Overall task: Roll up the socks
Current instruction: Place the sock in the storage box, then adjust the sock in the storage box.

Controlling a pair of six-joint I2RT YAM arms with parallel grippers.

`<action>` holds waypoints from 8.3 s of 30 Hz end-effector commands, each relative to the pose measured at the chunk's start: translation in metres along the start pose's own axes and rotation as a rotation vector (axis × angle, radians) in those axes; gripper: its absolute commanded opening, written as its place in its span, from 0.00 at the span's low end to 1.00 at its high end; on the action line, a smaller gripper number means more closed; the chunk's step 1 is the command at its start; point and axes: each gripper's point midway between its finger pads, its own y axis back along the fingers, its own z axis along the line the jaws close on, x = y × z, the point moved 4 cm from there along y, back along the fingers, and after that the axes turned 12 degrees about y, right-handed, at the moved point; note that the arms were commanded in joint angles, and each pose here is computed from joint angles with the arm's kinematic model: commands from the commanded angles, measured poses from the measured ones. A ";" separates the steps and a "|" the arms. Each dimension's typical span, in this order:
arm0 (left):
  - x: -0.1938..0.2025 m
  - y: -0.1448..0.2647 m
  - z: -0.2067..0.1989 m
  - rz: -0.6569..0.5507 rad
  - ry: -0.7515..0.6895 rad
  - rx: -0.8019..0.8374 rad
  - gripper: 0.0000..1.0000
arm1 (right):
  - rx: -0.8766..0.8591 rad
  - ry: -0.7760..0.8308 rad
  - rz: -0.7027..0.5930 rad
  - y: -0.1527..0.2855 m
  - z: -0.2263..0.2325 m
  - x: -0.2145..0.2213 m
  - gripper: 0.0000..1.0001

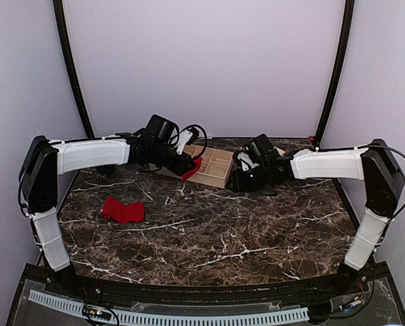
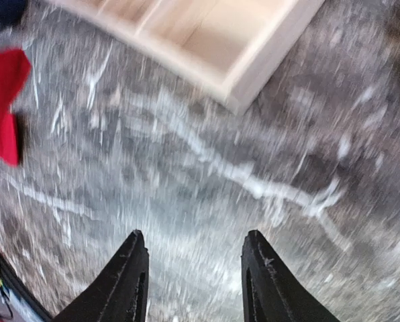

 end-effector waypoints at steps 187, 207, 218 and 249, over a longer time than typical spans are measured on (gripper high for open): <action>-0.028 -0.122 0.052 0.102 -0.082 0.026 0.10 | 0.033 -0.206 -0.016 -0.099 -0.072 -0.080 0.31; 0.018 -0.144 0.034 0.246 -0.107 0.051 0.09 | 0.032 -0.198 0.006 -0.092 -0.064 -0.066 0.28; 0.013 -0.136 0.032 0.227 -0.110 0.022 0.16 | 0.034 -0.195 -0.005 -0.088 -0.062 -0.068 0.32; -0.079 0.004 0.020 -0.161 -0.086 -0.174 0.35 | 0.100 -0.149 -0.149 -0.027 -0.055 -0.114 0.46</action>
